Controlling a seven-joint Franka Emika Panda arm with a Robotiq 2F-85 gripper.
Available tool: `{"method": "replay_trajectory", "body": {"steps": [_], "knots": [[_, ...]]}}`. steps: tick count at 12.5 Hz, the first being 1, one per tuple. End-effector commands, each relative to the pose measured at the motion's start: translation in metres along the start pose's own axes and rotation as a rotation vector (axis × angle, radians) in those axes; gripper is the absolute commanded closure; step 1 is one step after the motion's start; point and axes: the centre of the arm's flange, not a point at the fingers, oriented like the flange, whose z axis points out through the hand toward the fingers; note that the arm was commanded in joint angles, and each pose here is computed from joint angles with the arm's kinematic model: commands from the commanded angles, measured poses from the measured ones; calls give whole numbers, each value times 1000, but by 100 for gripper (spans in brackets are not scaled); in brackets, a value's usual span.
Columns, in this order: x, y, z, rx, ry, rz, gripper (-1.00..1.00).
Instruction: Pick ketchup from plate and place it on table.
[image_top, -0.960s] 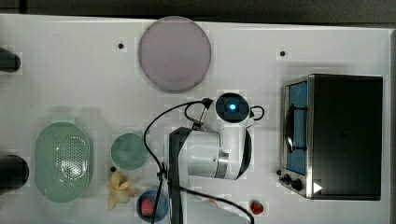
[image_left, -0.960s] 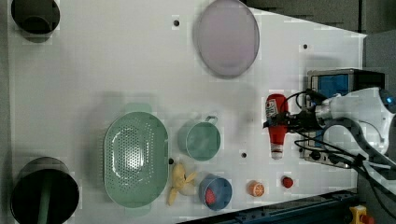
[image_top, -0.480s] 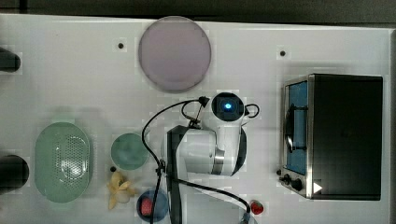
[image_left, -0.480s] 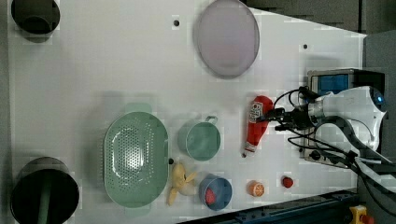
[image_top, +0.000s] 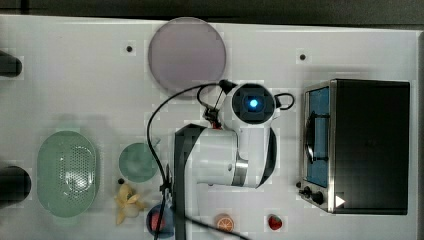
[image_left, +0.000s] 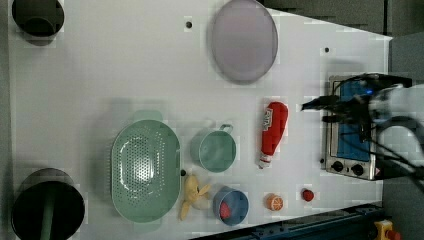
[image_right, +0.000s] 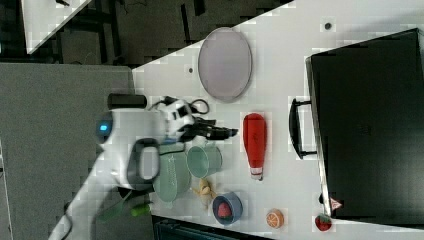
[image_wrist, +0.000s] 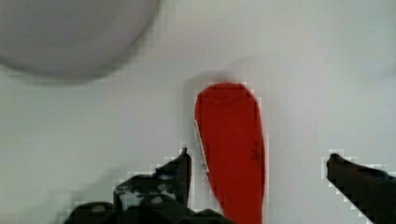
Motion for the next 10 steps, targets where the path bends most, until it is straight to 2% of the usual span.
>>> {"method": "replay_trajectory", "body": {"steps": [1,4,6,9,10], "knots": [[11,-12,-116,38,105,258,-100],[0,-22,-197,40,101,421,-100],[-7,-27,-237,31,91,412,-100],[-20,-22,-271,-17,27,414,-100],[-21,-20,-275,-19,23,418,-100]]}}
